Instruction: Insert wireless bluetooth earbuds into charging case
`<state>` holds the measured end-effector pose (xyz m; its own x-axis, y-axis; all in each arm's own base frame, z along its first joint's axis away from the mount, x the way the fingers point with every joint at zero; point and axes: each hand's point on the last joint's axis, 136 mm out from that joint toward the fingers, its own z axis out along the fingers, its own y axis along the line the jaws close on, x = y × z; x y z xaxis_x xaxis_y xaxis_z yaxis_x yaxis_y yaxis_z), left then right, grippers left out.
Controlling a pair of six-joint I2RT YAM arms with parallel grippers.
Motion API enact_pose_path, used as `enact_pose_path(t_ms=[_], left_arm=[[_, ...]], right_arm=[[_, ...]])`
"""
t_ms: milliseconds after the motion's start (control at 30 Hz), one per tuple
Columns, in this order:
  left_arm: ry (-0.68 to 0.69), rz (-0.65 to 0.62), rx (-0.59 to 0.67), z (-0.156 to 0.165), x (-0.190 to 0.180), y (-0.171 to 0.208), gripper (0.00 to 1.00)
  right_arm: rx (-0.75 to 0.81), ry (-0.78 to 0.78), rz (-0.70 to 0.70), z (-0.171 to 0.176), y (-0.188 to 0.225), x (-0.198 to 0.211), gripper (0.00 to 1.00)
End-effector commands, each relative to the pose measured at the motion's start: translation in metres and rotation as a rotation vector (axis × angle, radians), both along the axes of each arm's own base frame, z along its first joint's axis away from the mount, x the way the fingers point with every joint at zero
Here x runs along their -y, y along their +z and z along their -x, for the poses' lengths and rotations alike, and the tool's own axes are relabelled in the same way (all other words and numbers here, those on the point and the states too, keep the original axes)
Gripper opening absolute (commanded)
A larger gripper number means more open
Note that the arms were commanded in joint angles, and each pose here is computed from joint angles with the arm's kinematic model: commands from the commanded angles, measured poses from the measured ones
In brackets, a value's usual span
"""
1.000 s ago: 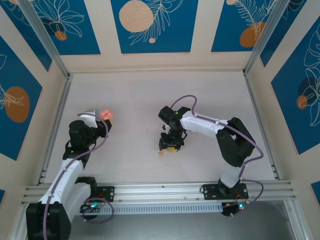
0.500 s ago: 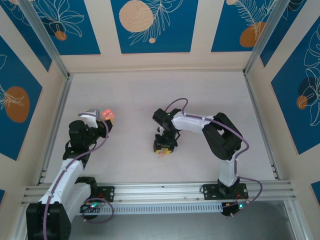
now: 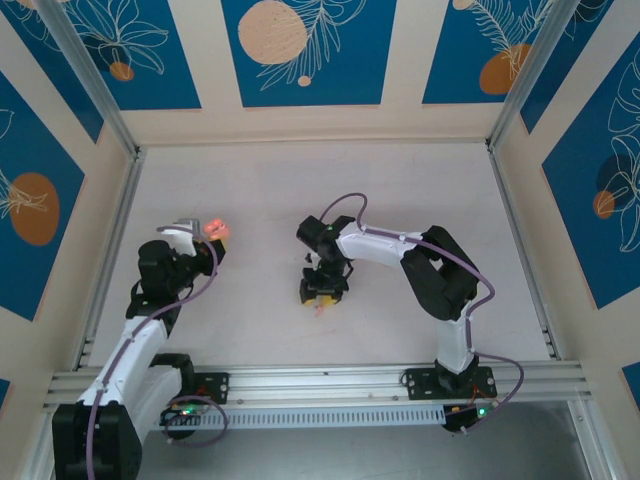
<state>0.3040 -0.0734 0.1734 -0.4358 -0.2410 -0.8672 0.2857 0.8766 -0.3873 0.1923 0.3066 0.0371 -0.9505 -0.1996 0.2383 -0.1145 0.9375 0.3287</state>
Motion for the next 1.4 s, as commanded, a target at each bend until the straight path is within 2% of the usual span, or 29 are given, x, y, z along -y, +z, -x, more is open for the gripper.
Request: enact_pose_path(t_ms=[0,600,1367], left_arm=[[-0.014,-0.003,0.033,-0.002,0.000,0.005,0.15],[-0.019,-0.001,0.033,-0.003,0.000,0.006,0.15],[-0.046,0.012,0.032,0.001,0.005,0.009,0.15]], right_arm=[[-0.009,0.017,0.058,0.009,0.007,0.013,0.44],[-0.037,0.042,0.058,0.012,-0.013,0.000,0.37],[0.046,0.055,0.061,-0.004,-0.014,-0.002,0.22]])
